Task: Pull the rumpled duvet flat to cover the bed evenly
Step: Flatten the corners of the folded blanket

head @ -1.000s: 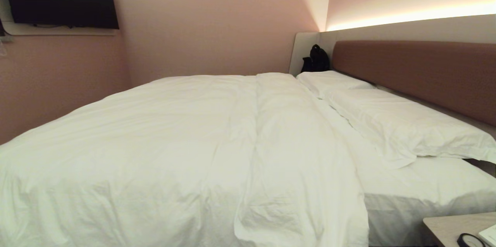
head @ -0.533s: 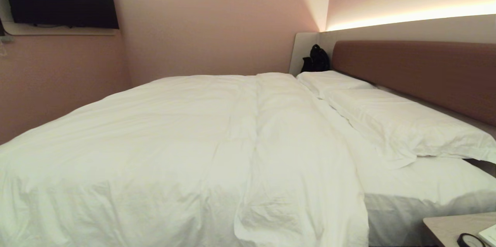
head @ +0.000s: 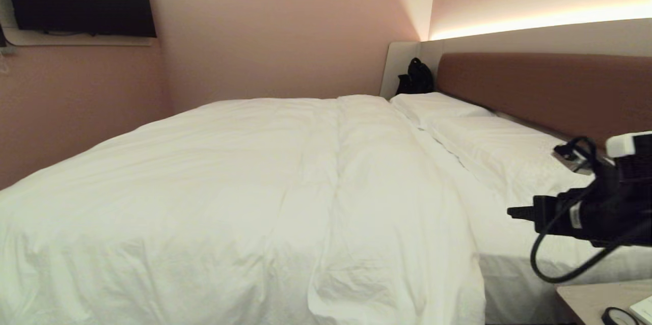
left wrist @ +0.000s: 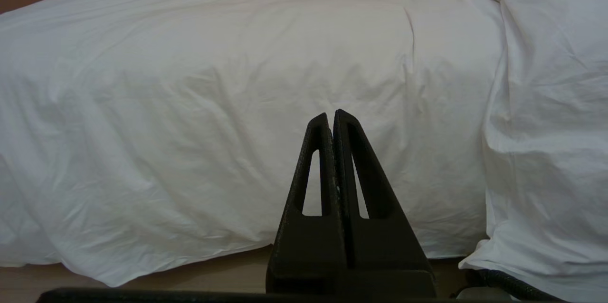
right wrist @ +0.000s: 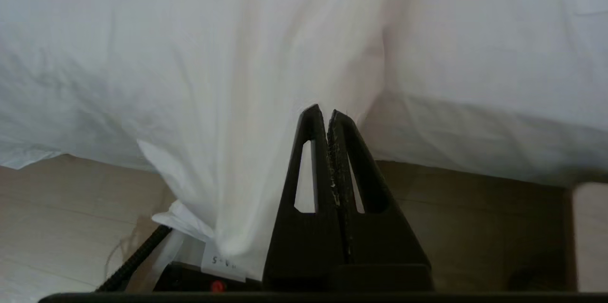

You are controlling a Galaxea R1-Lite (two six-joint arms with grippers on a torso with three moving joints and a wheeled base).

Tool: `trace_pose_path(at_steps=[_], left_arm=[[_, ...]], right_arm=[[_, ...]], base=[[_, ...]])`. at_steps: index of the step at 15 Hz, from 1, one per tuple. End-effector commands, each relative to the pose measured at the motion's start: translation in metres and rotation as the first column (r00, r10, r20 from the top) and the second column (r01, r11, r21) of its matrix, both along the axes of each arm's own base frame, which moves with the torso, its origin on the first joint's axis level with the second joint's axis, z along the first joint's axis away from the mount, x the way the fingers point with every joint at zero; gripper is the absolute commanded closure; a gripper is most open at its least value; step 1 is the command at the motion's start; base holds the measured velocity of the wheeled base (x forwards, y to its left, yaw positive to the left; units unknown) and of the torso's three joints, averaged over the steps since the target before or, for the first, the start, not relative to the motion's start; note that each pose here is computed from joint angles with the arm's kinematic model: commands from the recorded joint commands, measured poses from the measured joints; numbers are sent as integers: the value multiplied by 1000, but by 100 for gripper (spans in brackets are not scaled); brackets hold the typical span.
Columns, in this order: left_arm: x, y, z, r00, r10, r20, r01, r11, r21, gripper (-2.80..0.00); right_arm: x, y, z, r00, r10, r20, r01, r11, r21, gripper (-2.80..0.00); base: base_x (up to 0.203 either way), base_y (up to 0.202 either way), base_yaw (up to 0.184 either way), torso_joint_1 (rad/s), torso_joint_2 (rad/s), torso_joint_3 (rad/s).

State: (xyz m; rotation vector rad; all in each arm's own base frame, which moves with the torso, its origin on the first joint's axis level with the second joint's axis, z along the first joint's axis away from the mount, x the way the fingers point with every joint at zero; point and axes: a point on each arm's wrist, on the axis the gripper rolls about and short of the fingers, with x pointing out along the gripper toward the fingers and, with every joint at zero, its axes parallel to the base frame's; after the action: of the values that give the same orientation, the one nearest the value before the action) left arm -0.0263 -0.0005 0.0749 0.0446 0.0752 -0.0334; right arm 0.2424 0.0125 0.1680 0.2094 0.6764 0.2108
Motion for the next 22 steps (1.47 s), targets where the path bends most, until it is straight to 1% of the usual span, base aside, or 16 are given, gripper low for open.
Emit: trace_pose_path(at_steps=[1,4,6,9,12,14,16,17,20,22], left_arm=[[0,0,0,1000,0,-1,0,1000,-1,0],[0,0,0,1000,1,-1,-1,1000,-1,0],[0,0,0,1000,0,-1,0,1000,-1,0],[0,0,0,1000,-1,0,1,1000,0,0],[0,0,0,1000,1,-1,-1,1000,0,0],[0,0,0,1000,0,-1,0,1000,-1,0],[0,0,0,1000,-1,-1,1,1000,0,0],[0,0,0,1000,-1,-1,1,1000,0,0],[0,0,0,1000,-1,1,1,1000,0,0],[0,0,0,1000,1,-1,-1,1000,-1,0]], right_arm=[[54,2,-43,998,21,-63,-22,1000,-18,-280],[69,2,-55,996,52,-76,-56,997,-53,-280],[70,2,-69,990,94,-108,-106,989,-106,-280],[71,2,-82,983,114,-147,-133,983,-128,-280],[69,3,-92,976,125,-181,-148,982,-120,-280],[68,5,-94,973,135,-189,-158,981,-113,-280],[68,7,-101,964,167,-206,-191,976,-106,-280],[68,7,-101,964,168,-206,-192,976,-106,-280],[73,12,-126,939,215,-269,-247,965,-92,-280],[79,15,-134,933,226,-280,-259,962,-88,-280]], base=[[0,0,0,0,0,0],[0,0,0,0,0,0],[0,0,0,0,0,0],[0,0,0,0,0,0],[0,0,0,0,0,0],[0,0,0,0,0,0],[0,0,0,0,0,0],[0,0,0,0,0,0],[0,0,0,0,0,0],[0,0,0,0,0,0]])
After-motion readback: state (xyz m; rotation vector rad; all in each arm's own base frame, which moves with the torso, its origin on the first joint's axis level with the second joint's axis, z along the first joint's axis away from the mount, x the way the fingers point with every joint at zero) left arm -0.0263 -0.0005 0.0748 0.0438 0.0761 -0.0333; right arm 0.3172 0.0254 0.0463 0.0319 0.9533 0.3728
